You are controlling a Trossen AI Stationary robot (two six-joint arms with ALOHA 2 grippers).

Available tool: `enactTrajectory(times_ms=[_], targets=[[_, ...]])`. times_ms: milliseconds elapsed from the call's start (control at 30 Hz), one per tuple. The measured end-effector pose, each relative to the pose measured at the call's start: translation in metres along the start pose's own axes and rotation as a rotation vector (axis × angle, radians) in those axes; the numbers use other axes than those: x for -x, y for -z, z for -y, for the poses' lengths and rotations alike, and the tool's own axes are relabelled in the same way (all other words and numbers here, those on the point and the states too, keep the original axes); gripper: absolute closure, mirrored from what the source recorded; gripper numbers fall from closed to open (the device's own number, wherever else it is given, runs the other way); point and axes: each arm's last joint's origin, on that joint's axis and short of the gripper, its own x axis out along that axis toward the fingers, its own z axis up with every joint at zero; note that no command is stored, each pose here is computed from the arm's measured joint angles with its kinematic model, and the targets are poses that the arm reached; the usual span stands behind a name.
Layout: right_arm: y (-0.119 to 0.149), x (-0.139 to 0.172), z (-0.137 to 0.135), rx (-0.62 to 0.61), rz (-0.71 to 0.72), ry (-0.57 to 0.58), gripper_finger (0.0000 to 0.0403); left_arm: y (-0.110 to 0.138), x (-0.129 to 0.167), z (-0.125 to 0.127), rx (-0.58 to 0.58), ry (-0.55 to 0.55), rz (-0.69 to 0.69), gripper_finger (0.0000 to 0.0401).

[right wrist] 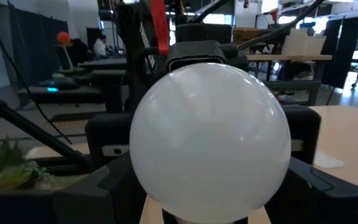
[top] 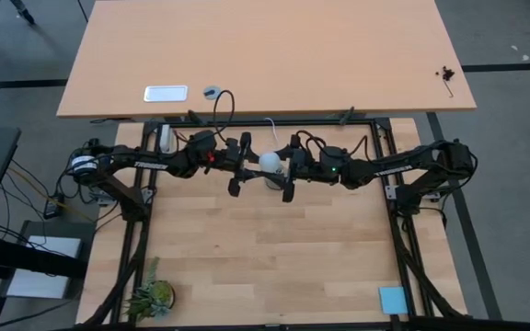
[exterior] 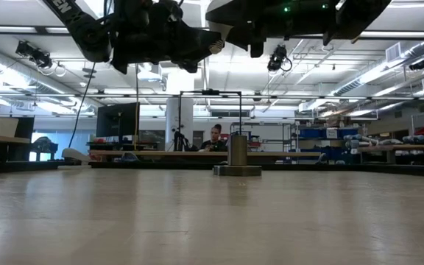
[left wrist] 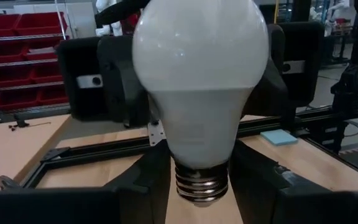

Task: Screw lightbulb
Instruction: Insert the white lightbulb into the gold lamp

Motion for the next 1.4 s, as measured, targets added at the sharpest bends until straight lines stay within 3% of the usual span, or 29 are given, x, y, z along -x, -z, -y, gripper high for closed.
enactTrajectory(times_ms=[200,300,467,733,1100,1400], targets=[[-0.023,0.011,0.003,0.027,0.061,0.017,0.0138,0.011,0.005,-0.009,0.041,-0.044,-0.069,0.0254],[-0.021,0.016,0.006,0.042,-0.012,0.028,0.0140,0.010,0.008,-0.013,0.043,-0.061,-0.074,0.0253],[-0.032,0.025,0.012,0.057,-0.017,0.051,0.0146,0.014,0.010,-0.016,0.054,-0.072,-0.104,0.0252],[0.008,0.036,0.025,0.022,-0.123,0.097,0.0152,0.012,0.010,-0.016,0.024,-0.081,-0.095,0.0262],[0.076,0.044,0.043,-0.074,-0.034,0.159,0.0164,0.009,0.010,-0.018,0.006,-0.123,-0.072,0.0270],[0.116,0.031,0.055,-0.117,-0.075,0.198,0.0171,0.010,0.010,-0.018,-0.016,-0.136,-0.083,0.0270]])
